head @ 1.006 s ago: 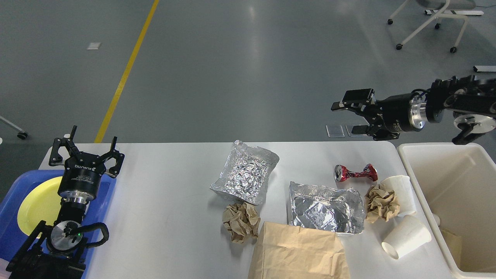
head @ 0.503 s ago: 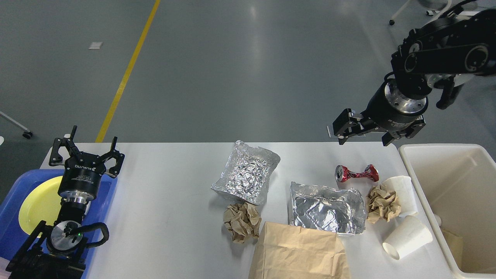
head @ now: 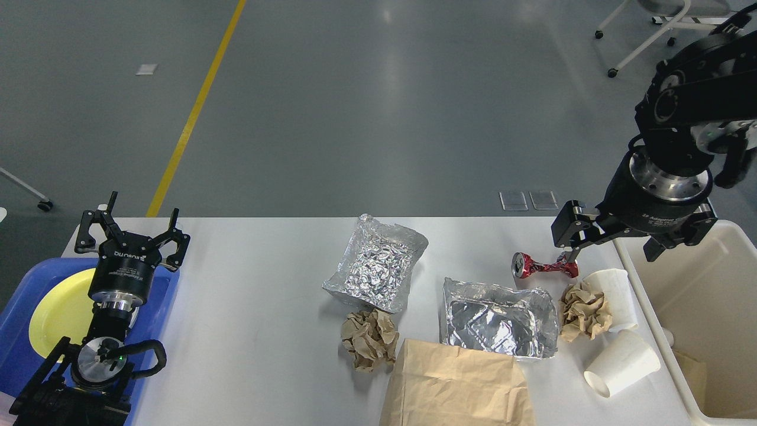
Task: Tidy desktop
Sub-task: 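Move the right gripper over the large brown paper bag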
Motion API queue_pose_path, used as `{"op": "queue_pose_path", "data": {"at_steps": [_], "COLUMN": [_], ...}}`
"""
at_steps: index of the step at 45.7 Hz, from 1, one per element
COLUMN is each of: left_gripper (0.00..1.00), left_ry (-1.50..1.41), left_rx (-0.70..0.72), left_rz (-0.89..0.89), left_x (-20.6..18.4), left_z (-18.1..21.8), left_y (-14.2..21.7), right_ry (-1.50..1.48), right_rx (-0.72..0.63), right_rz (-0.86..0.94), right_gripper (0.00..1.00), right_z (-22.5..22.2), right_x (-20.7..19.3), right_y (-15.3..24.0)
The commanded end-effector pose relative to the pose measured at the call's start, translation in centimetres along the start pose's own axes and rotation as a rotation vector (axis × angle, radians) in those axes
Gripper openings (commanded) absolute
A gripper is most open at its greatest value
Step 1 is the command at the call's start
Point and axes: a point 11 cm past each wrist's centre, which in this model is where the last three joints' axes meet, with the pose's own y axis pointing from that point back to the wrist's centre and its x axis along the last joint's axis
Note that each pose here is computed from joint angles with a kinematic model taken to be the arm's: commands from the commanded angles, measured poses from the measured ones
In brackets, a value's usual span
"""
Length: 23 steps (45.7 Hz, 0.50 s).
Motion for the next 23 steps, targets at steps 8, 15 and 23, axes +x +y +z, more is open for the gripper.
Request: {"op": "queue_pose_path", "data": {"at_steps": [8,15,23], "left_gripper": [0.96,0.96,0.96], "left_ry": [0.000,0.000,0.000], "left_rx": [0.000,0.000,0.000], "left_rz": [0.000,0.000,0.000], "left_x": [0.0,0.0,0.0], "left_z": [0.0,0.0,0.0], "left_y": [0.0,0.0,0.0], "right_ry": [-0.049,-0.035,0.091], "right_rx": [0.088,0.130,0.214], "right_rz": [-0.017,-0.073,-0.164], "right_gripper": [1.00,1.00,1.00], "right_z": [-0.9,-2.7,-7.6], "right_x": [-0.3,-1.1,-2.5], "right_y": [0.5,-1.1,-4.8]}}
